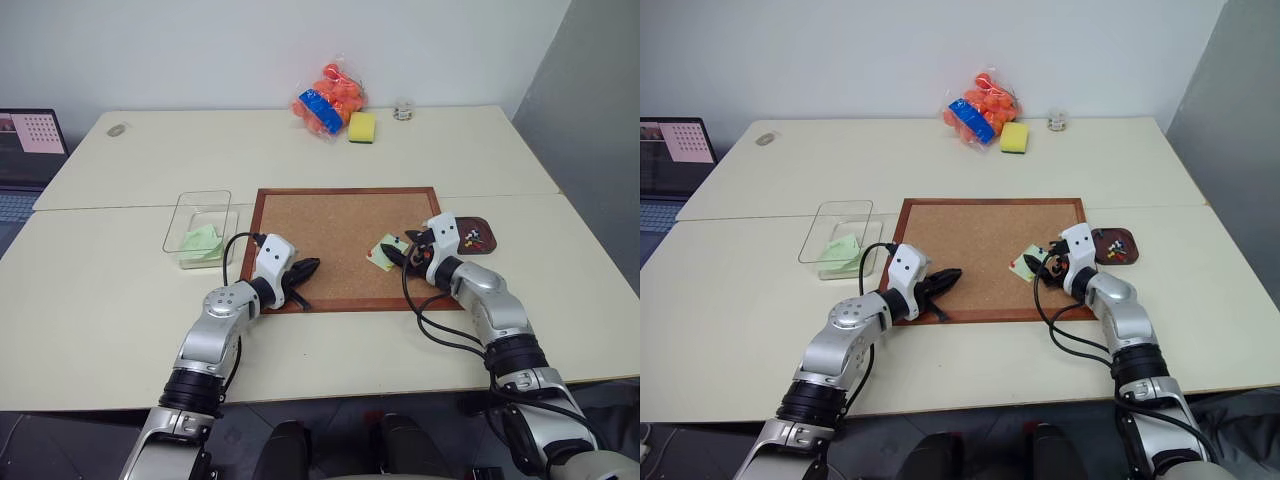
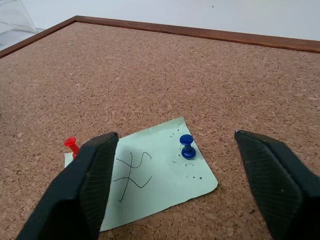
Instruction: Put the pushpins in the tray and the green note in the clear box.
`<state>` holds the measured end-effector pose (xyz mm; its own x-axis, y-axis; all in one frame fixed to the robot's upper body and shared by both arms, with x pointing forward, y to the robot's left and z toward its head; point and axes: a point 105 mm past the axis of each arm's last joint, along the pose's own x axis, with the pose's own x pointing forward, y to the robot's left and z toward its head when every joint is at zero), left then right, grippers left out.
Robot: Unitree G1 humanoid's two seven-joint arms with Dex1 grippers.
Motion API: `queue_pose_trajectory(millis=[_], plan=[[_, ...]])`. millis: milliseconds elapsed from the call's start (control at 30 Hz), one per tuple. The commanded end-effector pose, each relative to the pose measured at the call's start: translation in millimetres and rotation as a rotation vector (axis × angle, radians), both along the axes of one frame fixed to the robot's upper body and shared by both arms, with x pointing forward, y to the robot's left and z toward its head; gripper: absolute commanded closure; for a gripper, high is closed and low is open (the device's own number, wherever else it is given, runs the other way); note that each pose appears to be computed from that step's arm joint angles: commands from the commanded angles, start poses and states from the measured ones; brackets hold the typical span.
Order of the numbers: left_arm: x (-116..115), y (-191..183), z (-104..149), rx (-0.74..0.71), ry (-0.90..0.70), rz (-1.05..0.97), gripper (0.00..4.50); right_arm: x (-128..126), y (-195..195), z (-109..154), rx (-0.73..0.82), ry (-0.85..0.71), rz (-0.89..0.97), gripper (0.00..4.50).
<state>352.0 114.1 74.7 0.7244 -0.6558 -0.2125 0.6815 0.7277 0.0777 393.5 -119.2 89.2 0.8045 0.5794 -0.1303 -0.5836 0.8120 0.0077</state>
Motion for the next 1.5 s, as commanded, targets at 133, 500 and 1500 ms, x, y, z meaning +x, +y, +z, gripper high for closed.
queue_pose_trajectory(millis=[133,500,1500], plan=[[-3,4,-22,0.028,0.085,0.015,4.50,6,3,16,0.006,-0.061,0.014,2.22],[-2,3,-22,0.028,0.082,0.019,4.50,8,2,14,-0.011,-0.076,0.004,4.31],[0,1,-26,0.036,0.089,0.013,4.50,3,-13,39,0.036,-0.201,-0.071,4.49]])
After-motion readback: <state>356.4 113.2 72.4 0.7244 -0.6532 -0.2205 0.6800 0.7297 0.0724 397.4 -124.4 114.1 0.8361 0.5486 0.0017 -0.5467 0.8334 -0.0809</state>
